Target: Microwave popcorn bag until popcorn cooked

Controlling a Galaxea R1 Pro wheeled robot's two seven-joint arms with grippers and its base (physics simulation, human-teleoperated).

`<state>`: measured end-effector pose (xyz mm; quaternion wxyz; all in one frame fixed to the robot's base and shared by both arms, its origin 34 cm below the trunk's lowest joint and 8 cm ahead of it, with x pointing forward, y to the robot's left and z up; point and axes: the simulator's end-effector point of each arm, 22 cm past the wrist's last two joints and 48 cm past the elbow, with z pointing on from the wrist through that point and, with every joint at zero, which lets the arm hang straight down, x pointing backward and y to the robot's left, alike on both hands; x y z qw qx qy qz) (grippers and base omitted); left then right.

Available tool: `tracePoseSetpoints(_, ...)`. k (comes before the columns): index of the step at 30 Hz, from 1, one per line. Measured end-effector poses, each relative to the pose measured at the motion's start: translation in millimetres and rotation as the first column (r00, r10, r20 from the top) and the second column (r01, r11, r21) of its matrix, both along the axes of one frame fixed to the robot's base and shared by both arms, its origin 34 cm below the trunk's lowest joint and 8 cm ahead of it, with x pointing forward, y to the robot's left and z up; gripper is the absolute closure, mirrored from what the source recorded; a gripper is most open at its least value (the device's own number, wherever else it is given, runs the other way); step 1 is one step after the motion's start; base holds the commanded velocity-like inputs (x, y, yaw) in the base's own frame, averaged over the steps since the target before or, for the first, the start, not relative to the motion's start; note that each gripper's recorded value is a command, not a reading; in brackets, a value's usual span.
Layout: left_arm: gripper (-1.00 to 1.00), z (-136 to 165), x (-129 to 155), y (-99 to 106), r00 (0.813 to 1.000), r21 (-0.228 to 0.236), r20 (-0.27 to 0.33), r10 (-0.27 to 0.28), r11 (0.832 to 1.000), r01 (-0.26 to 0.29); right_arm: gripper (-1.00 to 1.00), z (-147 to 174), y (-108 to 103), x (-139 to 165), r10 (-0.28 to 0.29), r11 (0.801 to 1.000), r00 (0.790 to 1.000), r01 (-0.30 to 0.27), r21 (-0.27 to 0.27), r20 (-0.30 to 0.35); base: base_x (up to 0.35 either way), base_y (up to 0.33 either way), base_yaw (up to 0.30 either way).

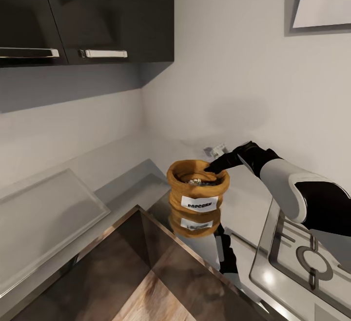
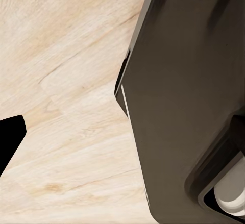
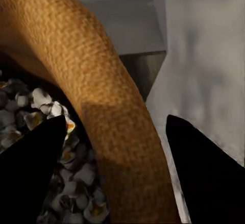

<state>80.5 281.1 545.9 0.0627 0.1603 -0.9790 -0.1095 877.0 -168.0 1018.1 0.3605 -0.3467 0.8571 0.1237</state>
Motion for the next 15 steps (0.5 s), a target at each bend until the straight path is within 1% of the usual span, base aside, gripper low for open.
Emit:
tracePoseSetpoints(4,-1.0,0,0,0,1.0,0.0,0.001,0.0,1.0,0.0,1.0,1,-3,1,-0.005,1.0,1.0,0.005,-0.002,0.001,0.0,0.0,0.0)
tracePoseSetpoints(6,-1.0,0,0,0,1.0,0.0,0.001,0.0,1.0,0.0,1.0,0,-4,0,-0.016,1.0,1.0,0.016,0.01,-0.007,0.0,0.0,0.0)
tracePoseSetpoints(12,-1.0,0,0,0,1.0,0.0,0.0,0.0,1.0,0.0,1.0,-1,-6,0,-0.026,1.0,1.0,0.026,0.007,-0.017,0.0,0.0,0.0)
tracePoseSetpoints(13,-1.0,0,0,0,1.0,0.0,0.0,0.0,1.0,0.0,1.0,-1,-8,0,-0.032,0.999,0.999,0.032,0.002,-0.024,0.0,0.0,0.0)
tracePoseSetpoints(15,-1.0,0,0,0,1.0,0.0,0.0,0.0,1.0,0.0,1.0,-4,-12,-3,-0.062,0.998,0.996,0.062,-0.008,-0.064,0.0,0.0,0.0)
